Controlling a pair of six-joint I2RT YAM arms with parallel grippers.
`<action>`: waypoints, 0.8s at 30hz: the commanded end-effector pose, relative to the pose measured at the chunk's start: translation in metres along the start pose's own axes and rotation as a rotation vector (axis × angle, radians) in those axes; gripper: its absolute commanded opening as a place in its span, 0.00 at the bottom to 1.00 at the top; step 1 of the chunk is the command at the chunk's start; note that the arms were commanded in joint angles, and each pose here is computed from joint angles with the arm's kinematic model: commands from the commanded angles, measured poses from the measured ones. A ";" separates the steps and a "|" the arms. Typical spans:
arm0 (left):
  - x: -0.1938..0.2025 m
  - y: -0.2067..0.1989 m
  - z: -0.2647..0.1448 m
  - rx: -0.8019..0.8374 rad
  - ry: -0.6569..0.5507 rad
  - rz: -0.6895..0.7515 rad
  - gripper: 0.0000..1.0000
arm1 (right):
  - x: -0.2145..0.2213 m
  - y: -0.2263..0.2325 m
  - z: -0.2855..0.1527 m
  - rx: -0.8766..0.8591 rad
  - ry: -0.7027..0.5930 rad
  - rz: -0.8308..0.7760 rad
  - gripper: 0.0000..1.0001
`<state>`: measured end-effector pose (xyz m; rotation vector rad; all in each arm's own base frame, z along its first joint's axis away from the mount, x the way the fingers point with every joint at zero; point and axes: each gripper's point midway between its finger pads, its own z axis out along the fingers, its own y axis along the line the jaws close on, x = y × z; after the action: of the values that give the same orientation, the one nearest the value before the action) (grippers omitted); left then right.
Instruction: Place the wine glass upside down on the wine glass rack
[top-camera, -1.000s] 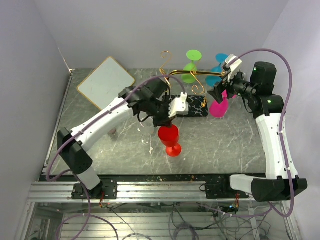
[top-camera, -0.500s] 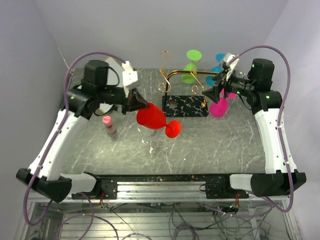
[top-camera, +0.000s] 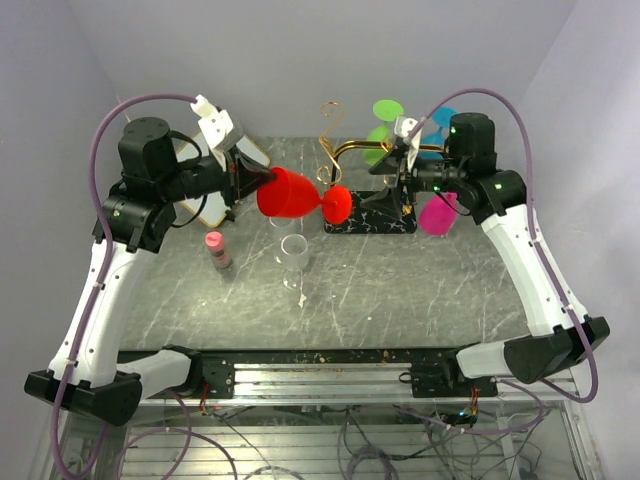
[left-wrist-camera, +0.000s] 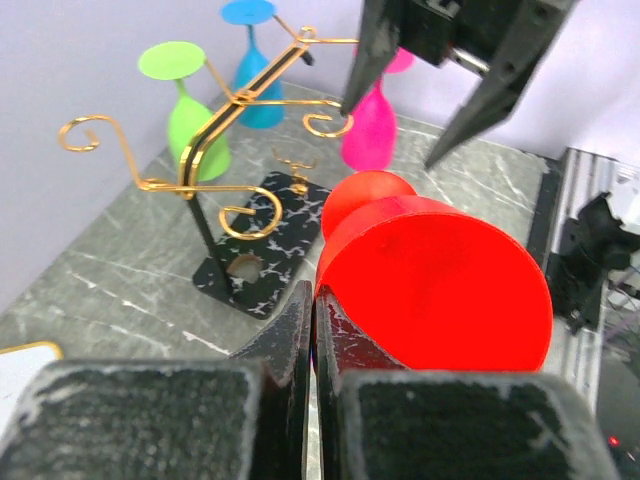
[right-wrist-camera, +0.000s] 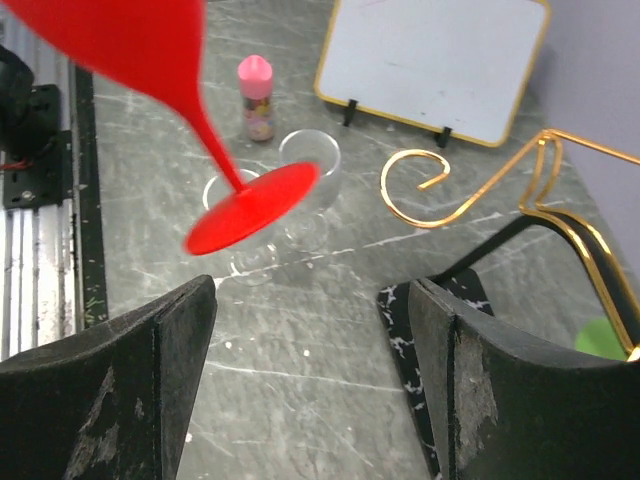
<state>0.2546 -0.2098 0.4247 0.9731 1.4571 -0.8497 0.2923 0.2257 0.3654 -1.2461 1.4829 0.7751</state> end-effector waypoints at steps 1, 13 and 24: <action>-0.045 0.028 -0.010 -0.179 -0.098 0.075 0.07 | -0.002 0.011 0.019 -0.065 -0.034 0.049 0.76; -0.060 0.058 -0.008 -0.301 -0.137 0.072 0.07 | -0.026 0.003 0.057 -0.095 -0.123 0.302 0.71; -0.057 0.062 -0.006 -0.305 -0.128 0.091 0.07 | -0.032 -0.027 0.077 0.005 -0.144 0.437 0.53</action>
<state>0.3085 -0.1899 0.4626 0.7461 1.4437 -0.6318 0.3282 0.2946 0.3602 -0.9230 1.6718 1.1231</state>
